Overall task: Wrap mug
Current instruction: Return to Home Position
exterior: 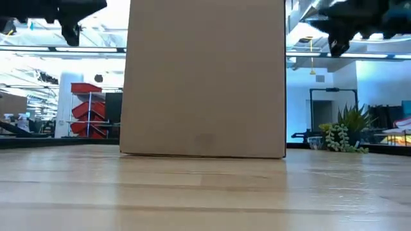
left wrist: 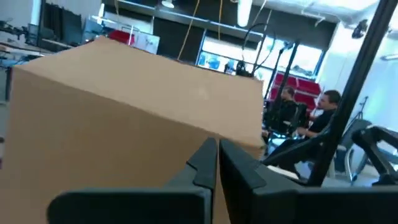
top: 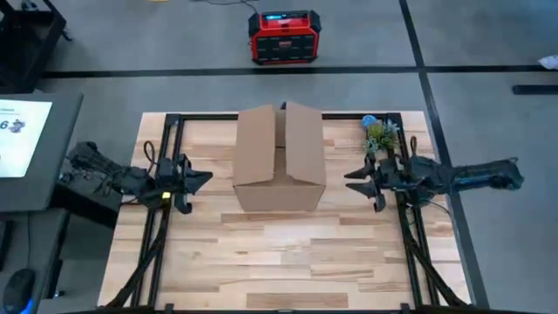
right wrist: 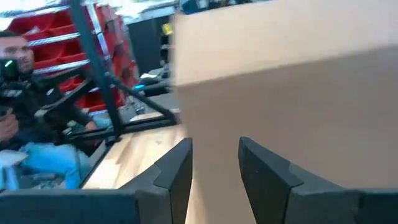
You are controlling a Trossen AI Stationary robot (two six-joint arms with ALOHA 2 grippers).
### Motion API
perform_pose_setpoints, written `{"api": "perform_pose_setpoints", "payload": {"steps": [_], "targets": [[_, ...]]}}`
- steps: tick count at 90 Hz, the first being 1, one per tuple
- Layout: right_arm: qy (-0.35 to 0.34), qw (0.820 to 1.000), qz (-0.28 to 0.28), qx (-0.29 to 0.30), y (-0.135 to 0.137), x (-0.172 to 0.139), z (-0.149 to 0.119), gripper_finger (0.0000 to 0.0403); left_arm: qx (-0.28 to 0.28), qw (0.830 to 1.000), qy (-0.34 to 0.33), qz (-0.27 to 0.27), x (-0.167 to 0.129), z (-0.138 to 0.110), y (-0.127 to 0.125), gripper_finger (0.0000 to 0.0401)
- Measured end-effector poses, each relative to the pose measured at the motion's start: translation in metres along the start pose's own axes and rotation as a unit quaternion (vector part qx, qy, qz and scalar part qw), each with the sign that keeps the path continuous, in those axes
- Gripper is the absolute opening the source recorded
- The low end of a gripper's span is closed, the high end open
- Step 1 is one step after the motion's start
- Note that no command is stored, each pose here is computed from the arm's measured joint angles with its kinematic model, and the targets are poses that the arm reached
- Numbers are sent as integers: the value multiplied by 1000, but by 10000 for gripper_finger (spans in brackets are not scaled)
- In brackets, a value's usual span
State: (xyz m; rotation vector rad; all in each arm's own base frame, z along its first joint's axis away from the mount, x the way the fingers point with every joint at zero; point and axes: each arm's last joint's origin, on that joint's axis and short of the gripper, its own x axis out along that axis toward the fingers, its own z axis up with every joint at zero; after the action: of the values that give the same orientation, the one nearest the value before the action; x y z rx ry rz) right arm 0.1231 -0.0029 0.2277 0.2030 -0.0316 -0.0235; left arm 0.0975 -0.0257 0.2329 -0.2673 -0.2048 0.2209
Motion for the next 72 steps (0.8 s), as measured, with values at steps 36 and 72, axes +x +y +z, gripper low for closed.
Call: {"api": "perform_pose_setpoints", "payload": {"steps": [36, 72], "targets": [[-39, 997, 26, 59, -31, -13, -41, 118, -9, 1000, -15, 10, -8, -24, 30, 0], [-26, 998, 17, 56, -35, -13, -44, 118, 52, 994, -20, -89, 1, -29, 51, 0]]}}
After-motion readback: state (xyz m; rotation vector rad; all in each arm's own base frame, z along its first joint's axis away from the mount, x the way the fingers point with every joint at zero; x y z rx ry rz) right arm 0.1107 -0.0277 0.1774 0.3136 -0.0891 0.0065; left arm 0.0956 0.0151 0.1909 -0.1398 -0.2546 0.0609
